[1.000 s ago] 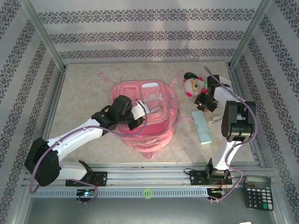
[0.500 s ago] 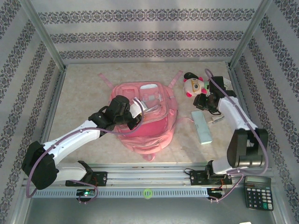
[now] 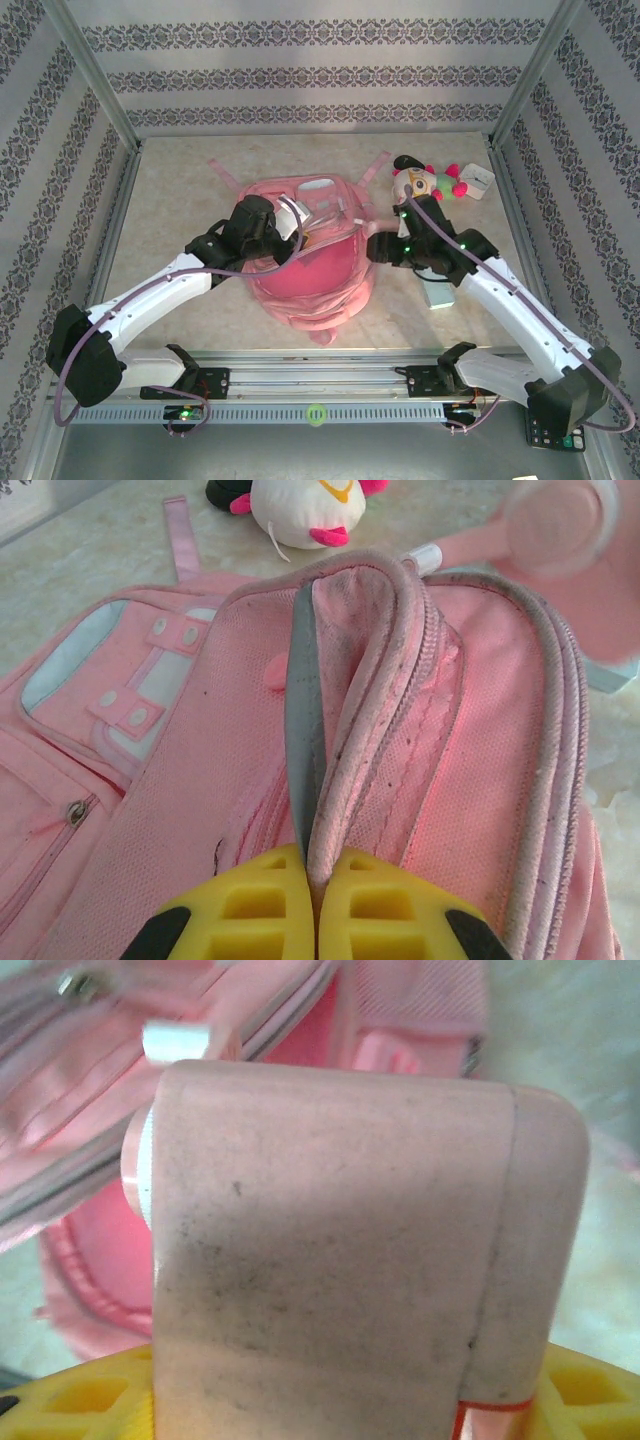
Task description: Pack the student bag
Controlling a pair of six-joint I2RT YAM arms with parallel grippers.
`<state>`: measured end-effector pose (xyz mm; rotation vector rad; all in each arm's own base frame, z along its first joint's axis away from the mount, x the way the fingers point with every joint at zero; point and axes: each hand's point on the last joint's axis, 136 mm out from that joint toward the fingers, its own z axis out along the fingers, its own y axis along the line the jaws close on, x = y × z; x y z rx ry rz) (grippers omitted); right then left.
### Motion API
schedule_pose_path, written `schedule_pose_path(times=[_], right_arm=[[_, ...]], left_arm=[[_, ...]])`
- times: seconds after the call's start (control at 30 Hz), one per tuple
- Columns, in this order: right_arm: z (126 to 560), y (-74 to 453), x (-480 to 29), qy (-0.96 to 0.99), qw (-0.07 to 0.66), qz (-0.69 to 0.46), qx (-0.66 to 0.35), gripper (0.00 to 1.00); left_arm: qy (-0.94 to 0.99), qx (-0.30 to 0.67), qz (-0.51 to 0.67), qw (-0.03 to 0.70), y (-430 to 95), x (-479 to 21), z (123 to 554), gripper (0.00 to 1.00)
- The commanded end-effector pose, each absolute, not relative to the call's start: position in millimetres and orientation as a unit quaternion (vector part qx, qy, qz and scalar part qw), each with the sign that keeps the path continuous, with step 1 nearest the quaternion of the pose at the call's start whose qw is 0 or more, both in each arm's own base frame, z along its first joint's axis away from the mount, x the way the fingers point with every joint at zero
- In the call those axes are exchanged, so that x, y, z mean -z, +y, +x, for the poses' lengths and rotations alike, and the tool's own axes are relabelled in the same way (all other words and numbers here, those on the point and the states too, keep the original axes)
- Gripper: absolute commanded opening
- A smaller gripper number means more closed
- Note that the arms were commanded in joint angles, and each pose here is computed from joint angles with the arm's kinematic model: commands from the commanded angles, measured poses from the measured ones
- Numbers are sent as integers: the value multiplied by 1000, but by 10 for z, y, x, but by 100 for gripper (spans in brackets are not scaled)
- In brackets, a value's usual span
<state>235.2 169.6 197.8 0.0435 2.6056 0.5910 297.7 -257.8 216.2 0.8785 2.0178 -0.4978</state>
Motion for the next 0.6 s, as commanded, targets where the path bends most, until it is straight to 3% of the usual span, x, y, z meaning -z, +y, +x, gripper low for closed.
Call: schedule_pose_path(times=[0.0, 0.17, 0.37, 0.57], right_arm=[[2235, 1938, -1908, 945, 217, 49, -239, 55], [2110, 2201, -1784, 945, 205, 70, -246, 55], [2051, 2047, -1762, 938, 224, 110, -242, 54], [1843, 2076, -1557, 940, 189, 130, -252, 54]], left_arm=[[776, 233, 310, 498, -2606, -2743, 3126, 0], [777, 233, 286, 510, -2565, -2822, 3201, 0], [793, 210, 271, 504, -2474, -2723, 3302, 0], [793, 212, 259, 509, -2457, -2721, 3359, 0]])
